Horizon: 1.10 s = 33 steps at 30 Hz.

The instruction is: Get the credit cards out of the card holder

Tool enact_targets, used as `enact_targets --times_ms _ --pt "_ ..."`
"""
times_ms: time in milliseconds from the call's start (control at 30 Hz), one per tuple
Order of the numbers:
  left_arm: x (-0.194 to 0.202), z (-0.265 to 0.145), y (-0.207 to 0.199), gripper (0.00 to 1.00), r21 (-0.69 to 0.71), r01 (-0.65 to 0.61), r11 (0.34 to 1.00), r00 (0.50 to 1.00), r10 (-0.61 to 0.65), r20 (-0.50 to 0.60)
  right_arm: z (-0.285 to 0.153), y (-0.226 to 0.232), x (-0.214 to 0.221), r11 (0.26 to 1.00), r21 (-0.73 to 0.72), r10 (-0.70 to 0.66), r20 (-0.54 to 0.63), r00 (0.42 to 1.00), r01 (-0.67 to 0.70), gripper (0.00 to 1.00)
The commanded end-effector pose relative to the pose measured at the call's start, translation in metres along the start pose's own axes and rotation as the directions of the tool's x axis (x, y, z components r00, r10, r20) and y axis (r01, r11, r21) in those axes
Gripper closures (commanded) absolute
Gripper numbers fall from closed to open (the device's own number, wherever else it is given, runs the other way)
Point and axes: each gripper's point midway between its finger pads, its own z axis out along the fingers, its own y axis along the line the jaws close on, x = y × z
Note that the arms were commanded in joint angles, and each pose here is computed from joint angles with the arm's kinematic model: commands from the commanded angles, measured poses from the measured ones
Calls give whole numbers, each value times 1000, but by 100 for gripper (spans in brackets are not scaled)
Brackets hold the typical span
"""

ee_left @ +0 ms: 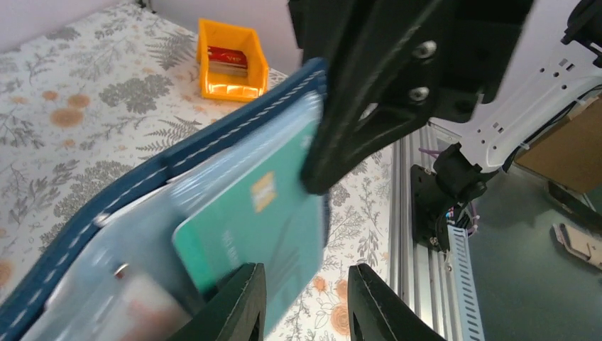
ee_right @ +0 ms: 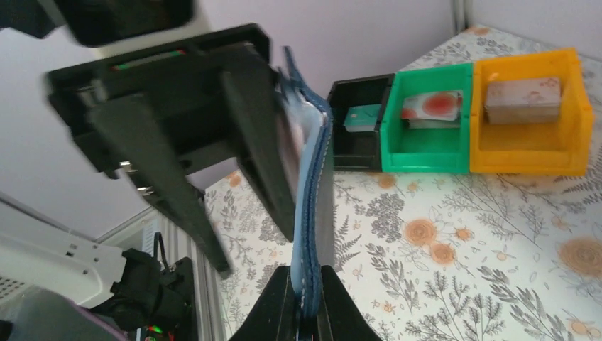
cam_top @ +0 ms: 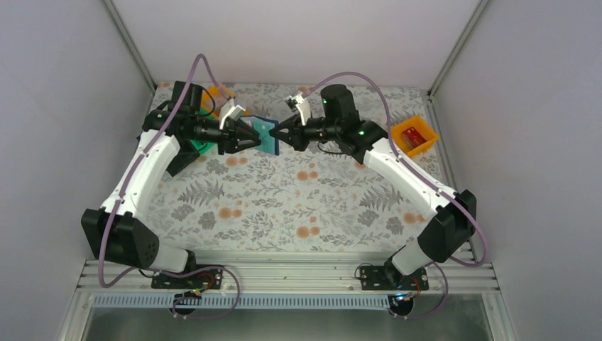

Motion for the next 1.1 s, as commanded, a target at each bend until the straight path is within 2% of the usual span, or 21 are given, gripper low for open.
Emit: enact_targets --times_ms 0,200,500,800,867,1000,1067 --pt "-10 -3 -4 71 10 -21 1000 1000 21 17 -17 44 -19 979 -137 -142 80 987 151 96" --pt "-6 -10 -10 71 -33 -56 998 998 57 10 -31 64 -23 956 -188 -205 116 972 224 96" --pt "-6 -11 -13 71 -21 -73 997 997 73 12 -42 84 -22 924 -258 -251 144 957 281 96" --pt "-20 -17 -28 64 10 -165 986 985 164 46 -42 89 -18 913 -276 -272 137 953 300 96" --pt "-22 -16 -33 70 42 -165 985 985 162 65 -42 88 -18 915 -271 -271 138 953 299 96" --pt "-22 -12 -49 96 124 -176 977 982 165 93 -38 86 -19 917 -274 -263 135 955 291 96" --pt "-23 -14 -59 98 157 -195 968 978 180 108 -37 83 -18 920 -265 -261 132 956 287 96"
